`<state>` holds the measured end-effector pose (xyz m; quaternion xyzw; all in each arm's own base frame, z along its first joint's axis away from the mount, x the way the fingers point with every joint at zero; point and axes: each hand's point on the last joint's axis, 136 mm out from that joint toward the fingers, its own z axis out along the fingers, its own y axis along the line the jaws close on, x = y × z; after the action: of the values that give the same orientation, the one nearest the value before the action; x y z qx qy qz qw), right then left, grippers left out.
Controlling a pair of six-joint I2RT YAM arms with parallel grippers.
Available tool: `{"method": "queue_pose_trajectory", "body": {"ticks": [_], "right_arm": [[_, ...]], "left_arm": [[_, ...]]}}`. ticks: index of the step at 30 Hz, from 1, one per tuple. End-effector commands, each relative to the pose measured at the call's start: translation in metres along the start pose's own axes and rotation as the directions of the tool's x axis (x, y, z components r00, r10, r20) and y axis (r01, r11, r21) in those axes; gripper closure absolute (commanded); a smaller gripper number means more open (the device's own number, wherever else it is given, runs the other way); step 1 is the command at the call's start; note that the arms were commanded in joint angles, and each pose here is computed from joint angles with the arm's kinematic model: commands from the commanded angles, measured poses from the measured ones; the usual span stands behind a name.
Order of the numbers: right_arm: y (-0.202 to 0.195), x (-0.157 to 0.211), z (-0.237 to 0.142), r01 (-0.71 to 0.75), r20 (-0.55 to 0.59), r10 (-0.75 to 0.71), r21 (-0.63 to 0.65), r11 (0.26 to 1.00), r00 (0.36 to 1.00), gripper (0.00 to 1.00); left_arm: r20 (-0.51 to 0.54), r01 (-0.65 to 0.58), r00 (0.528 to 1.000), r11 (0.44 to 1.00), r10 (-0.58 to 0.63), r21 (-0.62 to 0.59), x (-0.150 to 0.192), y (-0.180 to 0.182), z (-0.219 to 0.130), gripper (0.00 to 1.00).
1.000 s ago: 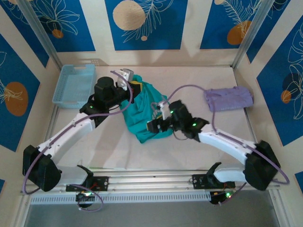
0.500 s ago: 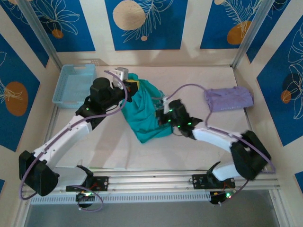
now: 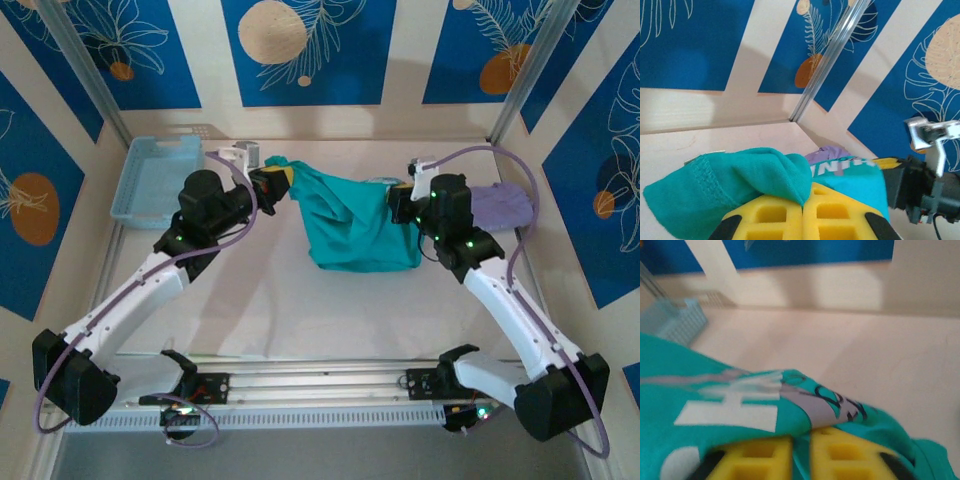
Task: Fold the inside-out t-shirt
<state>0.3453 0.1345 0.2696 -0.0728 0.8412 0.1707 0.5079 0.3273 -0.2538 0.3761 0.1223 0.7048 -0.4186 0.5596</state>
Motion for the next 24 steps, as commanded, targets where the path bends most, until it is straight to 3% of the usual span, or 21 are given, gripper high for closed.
{"method": "queue_pose_trajectory", "body": {"ticks": [1, 3, 6, 12, 20, 22, 24], "right_arm": [[-0.007, 0.064, 0.011, 0.011, -0.193, -0.009, 0.01, 1.0, 0.981, 0.62], [0.001, 0.067, 0.008, 0.058, -0.166, -0.059, -0.014, 0.998, 0.984, 0.51], [0.038, 0.061, -0.001, 0.179, -0.056, -0.188, -0.137, 0.974, 0.981, 0.46], [0.13, 0.067, -0.005, 0.357, 0.094, -0.35, -0.406, 0.841, 0.932, 0.45], [0.177, 0.067, 0.032, 0.376, 0.124, -0.365, -0.498, 0.781, 0.923, 0.46], [0.179, 0.068, 0.044, 0.377, 0.116, -0.37, -0.494, 0.784, 0.922, 0.52], [0.177, 0.068, 0.049, 0.374, 0.106, -0.373, -0.49, 0.787, 0.922, 0.73]], "left_arm": [[0.008, -0.02, 1.0, 0.999, 0.02, -0.025, 0.003, 0.007, -0.001, 1.0], [-0.019, -0.023, 1.0, 0.999, 0.022, -0.03, 0.011, 0.01, 0.001, 1.0], [-0.05, -0.028, 0.998, 0.999, 0.026, -0.035, 0.02, 0.013, 0.001, 1.0], [-0.071, -0.017, 0.997, 0.999, 0.014, -0.044, 0.032, 0.018, -0.001, 1.0], [-0.076, -0.004, 0.997, 0.999, 0.001, -0.038, 0.034, 0.017, -0.001, 1.0], [-0.076, -0.006, 0.997, 0.999, 0.003, -0.041, 0.035, 0.018, -0.002, 1.0], [-0.076, -0.008, 0.997, 0.998, 0.004, -0.055, 0.035, 0.021, -0.003, 1.0]]}}
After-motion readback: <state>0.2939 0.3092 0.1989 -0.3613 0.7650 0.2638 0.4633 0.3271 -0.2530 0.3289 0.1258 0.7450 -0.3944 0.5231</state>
